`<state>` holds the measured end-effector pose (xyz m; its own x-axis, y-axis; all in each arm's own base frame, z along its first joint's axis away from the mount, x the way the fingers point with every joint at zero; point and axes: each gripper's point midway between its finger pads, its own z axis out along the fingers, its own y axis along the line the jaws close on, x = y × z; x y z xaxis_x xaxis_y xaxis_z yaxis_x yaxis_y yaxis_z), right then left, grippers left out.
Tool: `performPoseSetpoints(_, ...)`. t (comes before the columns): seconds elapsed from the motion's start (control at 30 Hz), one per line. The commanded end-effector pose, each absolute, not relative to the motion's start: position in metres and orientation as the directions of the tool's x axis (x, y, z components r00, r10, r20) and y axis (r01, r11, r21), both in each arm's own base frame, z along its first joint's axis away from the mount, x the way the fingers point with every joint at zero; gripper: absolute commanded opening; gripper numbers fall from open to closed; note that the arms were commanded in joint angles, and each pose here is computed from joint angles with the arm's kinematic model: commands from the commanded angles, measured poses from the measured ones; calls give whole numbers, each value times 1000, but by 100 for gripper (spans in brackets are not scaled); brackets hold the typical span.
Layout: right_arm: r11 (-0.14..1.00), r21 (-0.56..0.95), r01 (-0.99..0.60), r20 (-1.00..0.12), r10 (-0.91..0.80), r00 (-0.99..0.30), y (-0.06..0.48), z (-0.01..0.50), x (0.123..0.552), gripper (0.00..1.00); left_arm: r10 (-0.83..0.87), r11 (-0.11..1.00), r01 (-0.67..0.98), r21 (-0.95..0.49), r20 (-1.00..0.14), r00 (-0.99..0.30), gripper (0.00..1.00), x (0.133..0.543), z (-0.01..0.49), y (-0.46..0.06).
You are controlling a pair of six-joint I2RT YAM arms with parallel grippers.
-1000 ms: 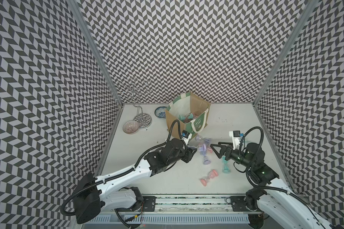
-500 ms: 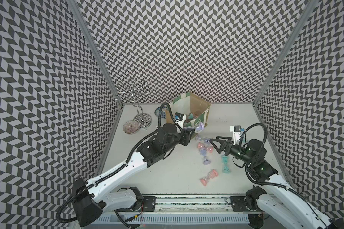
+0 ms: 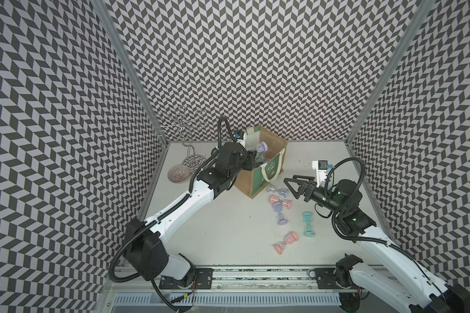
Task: Put the hourglass into the canvas bag
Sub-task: Place the hourglass in the canvas bag.
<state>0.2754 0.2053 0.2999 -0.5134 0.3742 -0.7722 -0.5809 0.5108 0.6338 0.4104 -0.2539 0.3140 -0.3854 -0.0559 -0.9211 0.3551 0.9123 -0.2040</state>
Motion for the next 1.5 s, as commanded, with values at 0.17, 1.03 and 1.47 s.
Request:
performPoseSetpoints(0.17,550,593,-588,-805,392,-446,203,319,294,99,-45,928,324,-185,-918,-395,20,474,299,-260)
performPoseSetpoints(1.03,587,599,-545,-798,383,-465,199,303,308,99,108,944,311,-107,-791,-602,26,554,174,-288)
performPoseSetpoints(1.47,588,596,-547,-801,389,-455,197,310,306,99,107,946,310,-99,-805,-583,48,552,194,-286)
